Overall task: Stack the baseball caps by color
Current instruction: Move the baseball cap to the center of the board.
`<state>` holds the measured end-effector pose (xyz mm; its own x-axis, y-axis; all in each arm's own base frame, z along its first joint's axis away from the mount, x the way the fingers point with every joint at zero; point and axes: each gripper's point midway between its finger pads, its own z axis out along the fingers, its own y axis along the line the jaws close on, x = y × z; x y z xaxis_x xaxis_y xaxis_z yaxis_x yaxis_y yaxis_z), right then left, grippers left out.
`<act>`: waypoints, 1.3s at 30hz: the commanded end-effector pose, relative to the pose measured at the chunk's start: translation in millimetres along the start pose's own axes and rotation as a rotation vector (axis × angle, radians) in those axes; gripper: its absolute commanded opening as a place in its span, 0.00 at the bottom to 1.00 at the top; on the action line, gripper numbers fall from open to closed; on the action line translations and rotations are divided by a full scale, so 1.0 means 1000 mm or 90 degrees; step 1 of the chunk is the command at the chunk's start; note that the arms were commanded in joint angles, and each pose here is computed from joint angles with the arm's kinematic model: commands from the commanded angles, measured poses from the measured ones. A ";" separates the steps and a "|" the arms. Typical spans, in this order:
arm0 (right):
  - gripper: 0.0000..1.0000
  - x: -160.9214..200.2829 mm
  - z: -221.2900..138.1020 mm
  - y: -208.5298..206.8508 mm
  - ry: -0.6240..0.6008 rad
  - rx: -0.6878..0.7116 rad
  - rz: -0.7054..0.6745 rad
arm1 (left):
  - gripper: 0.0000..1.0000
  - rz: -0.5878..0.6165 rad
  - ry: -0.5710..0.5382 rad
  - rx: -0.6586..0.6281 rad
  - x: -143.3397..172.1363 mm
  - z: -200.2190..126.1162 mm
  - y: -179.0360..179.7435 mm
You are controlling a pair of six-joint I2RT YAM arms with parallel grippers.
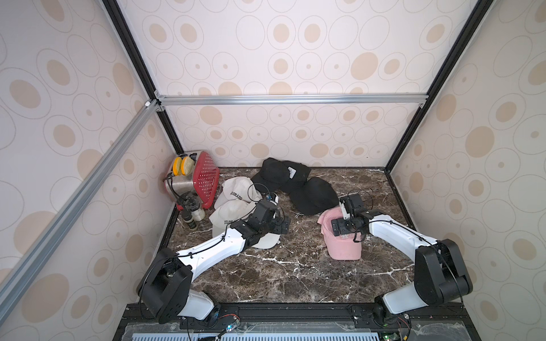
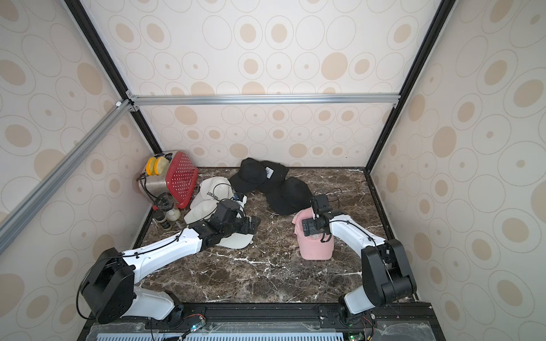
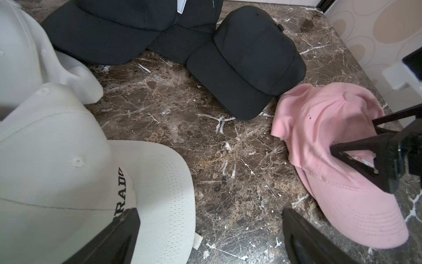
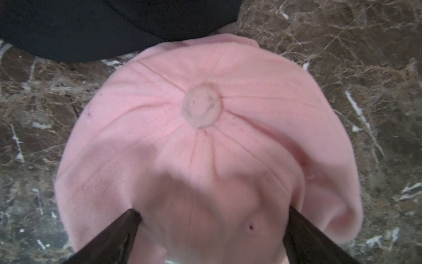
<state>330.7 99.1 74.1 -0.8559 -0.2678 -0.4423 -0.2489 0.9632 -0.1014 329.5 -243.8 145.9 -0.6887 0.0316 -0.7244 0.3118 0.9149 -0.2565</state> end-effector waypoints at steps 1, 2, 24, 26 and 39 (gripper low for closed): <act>1.00 0.005 0.004 -0.007 0.008 -0.032 -0.027 | 0.99 -0.005 0.000 0.013 -0.005 0.001 -0.004; 1.00 0.003 0.008 -0.008 0.007 -0.044 -0.020 | 0.99 -0.006 0.001 0.017 -0.006 0.001 -0.005; 1.00 -0.092 0.057 -0.099 -0.047 -0.057 -0.007 | 0.99 0.009 -0.006 -0.018 -0.004 -0.007 0.007; 1.00 -0.095 0.057 -0.106 -0.048 -0.057 -0.007 | 0.99 0.009 -0.009 -0.020 -0.005 -0.007 0.007; 1.00 -0.105 0.033 -0.113 -0.075 -0.073 0.019 | 0.99 0.009 -0.014 -0.018 -0.008 -0.009 0.006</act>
<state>468.6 11.8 84.7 -0.8128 -0.2405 -0.5305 -0.2690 0.9628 -0.0244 327.3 -237.1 141.4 -0.6889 0.0429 -0.7236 0.3011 0.9250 -0.2319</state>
